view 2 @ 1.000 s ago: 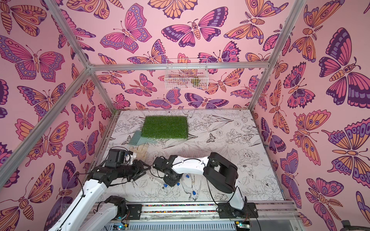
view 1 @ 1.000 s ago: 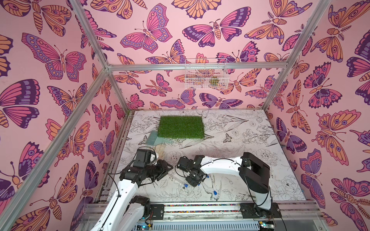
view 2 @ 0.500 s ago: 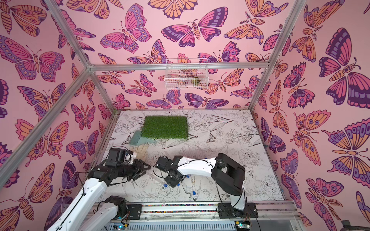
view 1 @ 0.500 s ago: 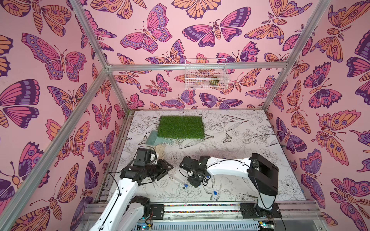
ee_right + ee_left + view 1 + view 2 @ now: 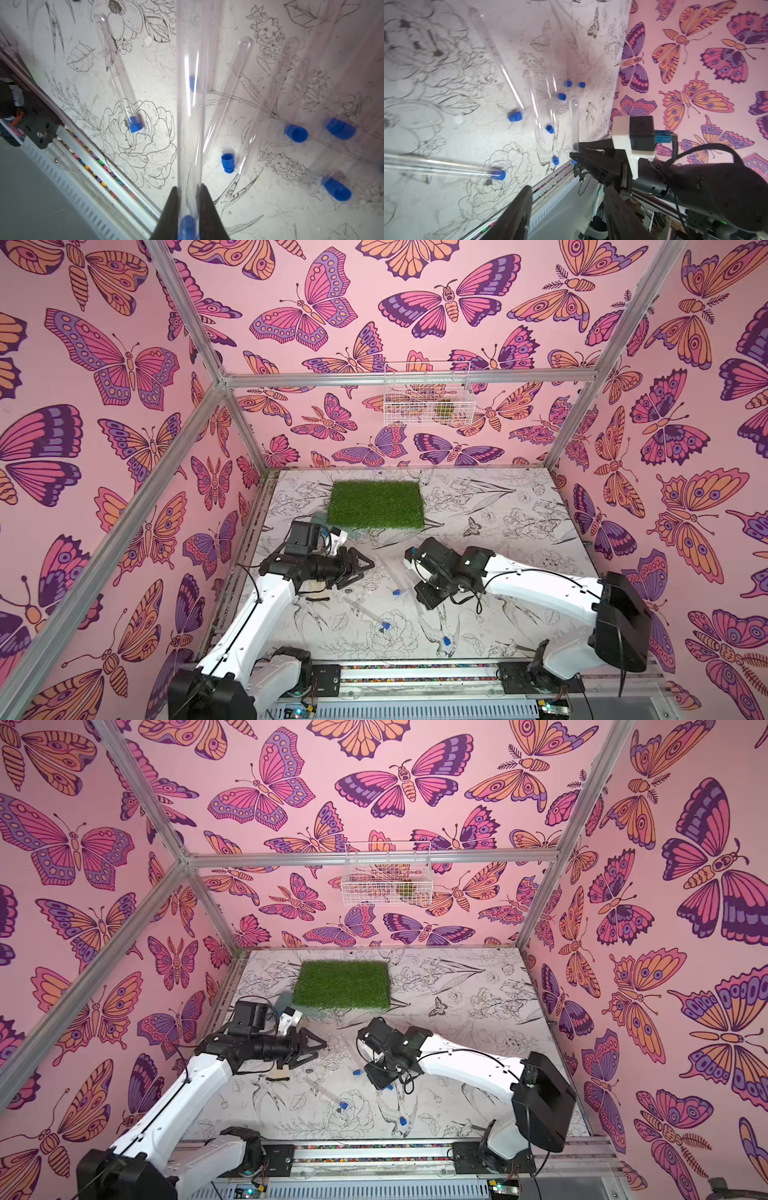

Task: Remove stoppers from test tubes
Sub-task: Pick up the test tube at the center of the board.

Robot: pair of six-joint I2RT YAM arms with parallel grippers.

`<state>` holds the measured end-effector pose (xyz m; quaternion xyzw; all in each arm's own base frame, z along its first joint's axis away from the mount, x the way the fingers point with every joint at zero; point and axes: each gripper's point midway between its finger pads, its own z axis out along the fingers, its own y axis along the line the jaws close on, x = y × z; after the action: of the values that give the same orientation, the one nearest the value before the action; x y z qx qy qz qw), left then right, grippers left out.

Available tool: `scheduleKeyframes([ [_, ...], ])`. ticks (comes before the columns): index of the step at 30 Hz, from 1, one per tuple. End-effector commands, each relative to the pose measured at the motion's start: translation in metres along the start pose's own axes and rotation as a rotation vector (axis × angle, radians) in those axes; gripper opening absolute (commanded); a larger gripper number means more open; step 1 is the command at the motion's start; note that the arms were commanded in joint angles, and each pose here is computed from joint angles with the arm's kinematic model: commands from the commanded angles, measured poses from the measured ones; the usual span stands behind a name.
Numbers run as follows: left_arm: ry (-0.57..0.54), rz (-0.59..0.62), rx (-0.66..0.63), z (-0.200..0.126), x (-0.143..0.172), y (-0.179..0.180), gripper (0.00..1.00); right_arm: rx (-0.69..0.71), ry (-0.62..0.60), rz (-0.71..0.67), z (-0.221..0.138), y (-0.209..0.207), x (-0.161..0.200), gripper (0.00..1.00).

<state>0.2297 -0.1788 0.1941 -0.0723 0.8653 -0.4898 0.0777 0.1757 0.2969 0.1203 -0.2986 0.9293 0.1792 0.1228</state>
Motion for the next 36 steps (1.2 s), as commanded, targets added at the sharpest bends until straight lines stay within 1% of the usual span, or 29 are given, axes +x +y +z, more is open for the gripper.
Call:
scheduleKeyframes([
  [1,0.058,0.113,0.13,0.002,-0.001,-0.032,0.59,-0.029,-0.003,-0.004,-0.016,0.007,-0.002,0.16],
  [6,0.112,0.168,0.145,0.018,-0.002,-0.046,0.61,-0.089,-0.02,-0.023,-0.027,0.024,-0.017,0.16],
  [11,0.131,0.189,0.127,0.028,-0.002,-0.049,0.61,-0.137,-0.055,-0.034,-0.037,0.036,-0.031,0.16],
  [12,0.145,0.171,0.113,0.035,-0.004,-0.044,0.61,-0.153,-0.06,-0.038,-0.039,0.04,-0.034,0.16],
  [19,0.144,0.193,0.09,0.042,-0.006,-0.046,0.6,-0.201,-0.069,-0.046,-0.04,0.052,-0.045,0.15],
  [27,0.098,0.202,0.033,0.044,-0.013,-0.038,0.52,-0.224,-0.085,-0.044,-0.042,0.058,-0.053,0.15],
  [30,0.079,0.211,0.027,0.043,-0.016,-0.04,0.48,-0.225,-0.087,-0.04,-0.042,0.058,-0.053,0.15],
  [36,0.072,0.212,0.027,0.043,-0.017,-0.041,0.44,-0.234,-0.094,-0.035,-0.042,0.06,-0.054,0.15],
])
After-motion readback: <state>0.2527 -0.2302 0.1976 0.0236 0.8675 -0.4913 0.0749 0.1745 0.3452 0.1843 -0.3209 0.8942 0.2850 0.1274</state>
